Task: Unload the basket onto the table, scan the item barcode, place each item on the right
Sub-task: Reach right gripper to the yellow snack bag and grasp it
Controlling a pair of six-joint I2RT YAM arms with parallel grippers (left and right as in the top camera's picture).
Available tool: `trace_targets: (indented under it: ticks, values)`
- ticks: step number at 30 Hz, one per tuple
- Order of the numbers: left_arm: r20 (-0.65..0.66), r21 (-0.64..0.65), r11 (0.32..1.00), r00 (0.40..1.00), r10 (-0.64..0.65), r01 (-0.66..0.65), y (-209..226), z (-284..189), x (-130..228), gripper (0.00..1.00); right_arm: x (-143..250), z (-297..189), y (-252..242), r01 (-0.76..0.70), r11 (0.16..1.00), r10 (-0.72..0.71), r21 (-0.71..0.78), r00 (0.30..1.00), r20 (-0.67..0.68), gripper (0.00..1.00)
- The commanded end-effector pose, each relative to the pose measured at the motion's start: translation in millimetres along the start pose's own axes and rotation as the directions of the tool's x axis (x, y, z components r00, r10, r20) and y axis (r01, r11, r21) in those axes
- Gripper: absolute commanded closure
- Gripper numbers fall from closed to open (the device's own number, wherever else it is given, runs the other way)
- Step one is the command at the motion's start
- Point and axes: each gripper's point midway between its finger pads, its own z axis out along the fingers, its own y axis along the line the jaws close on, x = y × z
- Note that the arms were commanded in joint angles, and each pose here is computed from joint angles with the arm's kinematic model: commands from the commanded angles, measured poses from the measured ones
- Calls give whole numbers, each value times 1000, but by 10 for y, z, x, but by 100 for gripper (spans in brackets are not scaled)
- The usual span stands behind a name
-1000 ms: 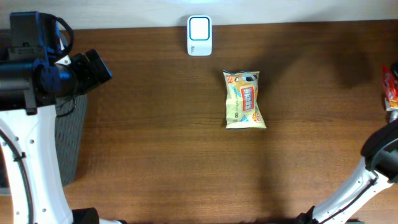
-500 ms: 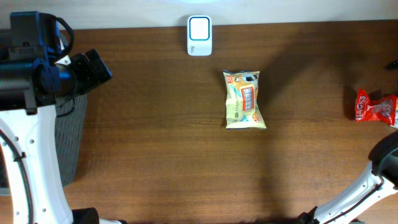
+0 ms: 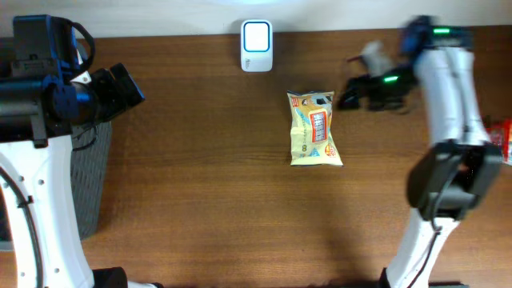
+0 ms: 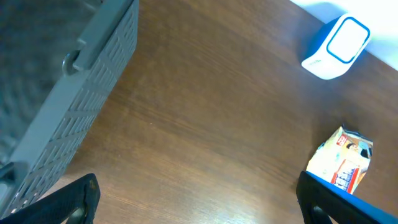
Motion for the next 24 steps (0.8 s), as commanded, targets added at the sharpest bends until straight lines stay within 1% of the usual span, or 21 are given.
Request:
trace_targets:
  ticks: [1,3,5,7,9,13,14,17,22,24]
  values:
    - [3,0,1000,1000,-10,10,6,-5,-5,1,167,305,135,157,923,-91,352,976,-197,1]
    - [3,0,1000,1000,-10,10,7,-5,-4,1,219,428,295,200,867,-94,455,965,-245,1]
    - [3,0,1000,1000,-10,10,6,-5,-5,1,283,543,466,264,813,-123,519,949,-290,1]
    - [3,0,1000,1000,-10,10,6,-5,-5,1,430,719,635,353,766,-166,537,916,-366,1]
    - [3,0,1000,1000,-10,10,6,-5,-5,1,570,886,703,392,754,-178,527,894,-411,1]
    - [3,0,1000,1000,-10,10,6,-5,-5,1,691,1166,739,419,733,-193,536,884,-426,1]
    - [3,0,1000,1000,-10,10,6,-5,-5,1,679,1190,704,433,702,-201,565,882,-426,1]
    - [3,0,1000,1000,-10,10,6,-5,-5,1,597,1167,598,413,618,-186,669,904,-386,1]
    - [3,0,1000,1000,-10,10,6,-5,-5,1,654,1359,517,411,621,-194,668,906,-377,1]
    - [3,0,1000,1000,-10,10,6,-5,-5,1,650,1440,454,406,607,-203,683,910,-362,1]
